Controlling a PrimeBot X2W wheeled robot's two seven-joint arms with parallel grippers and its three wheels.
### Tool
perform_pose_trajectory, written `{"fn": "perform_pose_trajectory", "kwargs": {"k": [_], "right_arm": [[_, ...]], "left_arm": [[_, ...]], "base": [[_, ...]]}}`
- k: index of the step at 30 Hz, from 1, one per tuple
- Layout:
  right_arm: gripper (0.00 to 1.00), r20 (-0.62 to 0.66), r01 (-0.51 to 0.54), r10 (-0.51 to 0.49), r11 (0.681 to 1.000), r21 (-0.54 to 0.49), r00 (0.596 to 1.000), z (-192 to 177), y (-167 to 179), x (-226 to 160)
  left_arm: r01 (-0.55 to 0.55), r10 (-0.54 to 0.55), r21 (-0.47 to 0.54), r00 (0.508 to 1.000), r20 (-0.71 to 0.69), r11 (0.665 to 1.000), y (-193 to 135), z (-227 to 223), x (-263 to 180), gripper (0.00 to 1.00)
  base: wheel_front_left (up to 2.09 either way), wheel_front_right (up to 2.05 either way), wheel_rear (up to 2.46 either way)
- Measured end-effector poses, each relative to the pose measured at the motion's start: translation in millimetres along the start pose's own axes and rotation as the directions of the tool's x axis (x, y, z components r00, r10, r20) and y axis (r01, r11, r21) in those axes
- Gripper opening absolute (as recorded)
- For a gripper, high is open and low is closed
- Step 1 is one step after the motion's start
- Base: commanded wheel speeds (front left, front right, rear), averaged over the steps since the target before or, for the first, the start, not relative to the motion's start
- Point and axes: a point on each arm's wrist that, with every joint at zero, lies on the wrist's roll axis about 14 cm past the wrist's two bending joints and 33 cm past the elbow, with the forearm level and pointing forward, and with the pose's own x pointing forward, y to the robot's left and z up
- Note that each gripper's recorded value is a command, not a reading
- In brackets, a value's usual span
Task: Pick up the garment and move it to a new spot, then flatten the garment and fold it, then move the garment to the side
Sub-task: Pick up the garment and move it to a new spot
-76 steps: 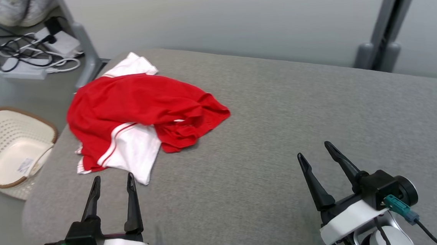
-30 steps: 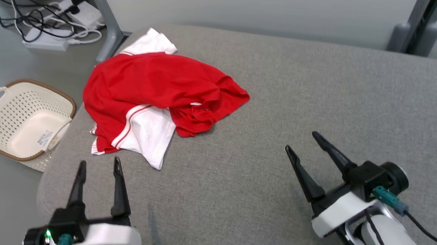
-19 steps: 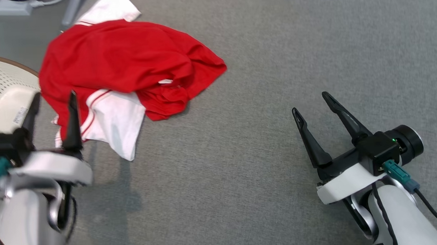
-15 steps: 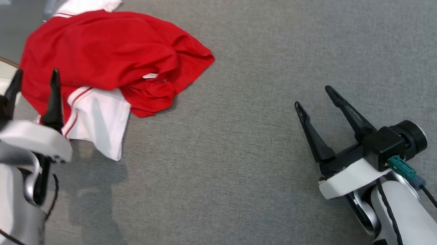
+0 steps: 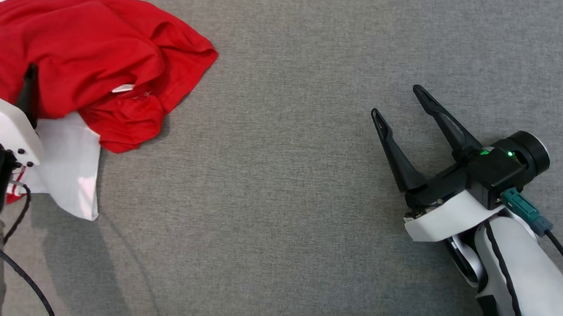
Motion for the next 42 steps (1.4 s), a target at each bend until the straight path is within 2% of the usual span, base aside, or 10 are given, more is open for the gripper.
{"fn": "perform_pose_trajectory", "kwargs": {"k": [4,5,6,7,8,15,22,31,34,42], "right_arm": [[1.0,-0.003,0.015,-0.015,1.0,0.002,1.0,-3,-6,-1],[1.0,-0.003,0.017,-0.017,1.0,0.003,1.0,-3,-7,-1],[1.0,-0.003,0.02,-0.02,1.0,0.004,1.0,-3,-8,-1],[1.0,-0.002,0.021,-0.021,1.0,0.004,1.0,-3,-8,-2],[1.0,-0.002,0.022,-0.022,1.0,0.004,1.0,-3,-9,-2],[1.0,-0.001,0.025,-0.025,1.0,0.0,1.0,-1,-9,-2],[1.0,0.017,0.016,-0.016,1.0,-0.013,1.0,13,-3,-5],[1.0,0.102,0.042,-0.037,0.998,-0.048,0.994,62,0,-16],[1.0,0.115,0.052,-0.046,0.997,-0.055,0.992,71,0,-21],[1.0,0.163,0.066,-0.055,0.996,-0.066,0.985,100,8,-37]], "left_arm": [[0.002,-0.002,0.018,0.999,-0.038,1.0,0,-3,11,1.0],[0.001,0.0,0.018,0.998,-0.055,1.0,0,-7,13,0.76],[0.001,0.0,0.021,0.998,-0.067,1.0,0,-9,15,0.37],[0.001,0.0,0.02,0.997,-0.081,1.0,0,-12,16,0.37],[-0.001,0.002,0.01,0.996,-0.092,1.0,0,-14,17,0.02],[-0.014,0.013,-0.016,0.996,-0.083,1.0,5,-13,17,0.0],[-0.041,0.048,-0.068,0.993,0.112,0.997,17,36,5,0.0],[-0.035,0.078,-0.095,0.863,0.498,0.995,34,144,-54,0.0],[-0.025,0.075,-0.098,0.832,0.55,0.995,34,163,-69,0.0],[0.011,0.073,-0.11,0.683,0.726,0.994,34,225,-134,0.0]], "base": [[0.0,0.0,0.0],[0.0,0.0,0.0],[0.0,0.0,0.0],[0.0,0.0,0.0],[0.0,0.0,0.0],[0.0,0.0,0.0],[0.0,0.0,0.0],[0.0,0.0,0.0],[0.0,0.0,0.0],[0.0,0.0,0.0]]}}
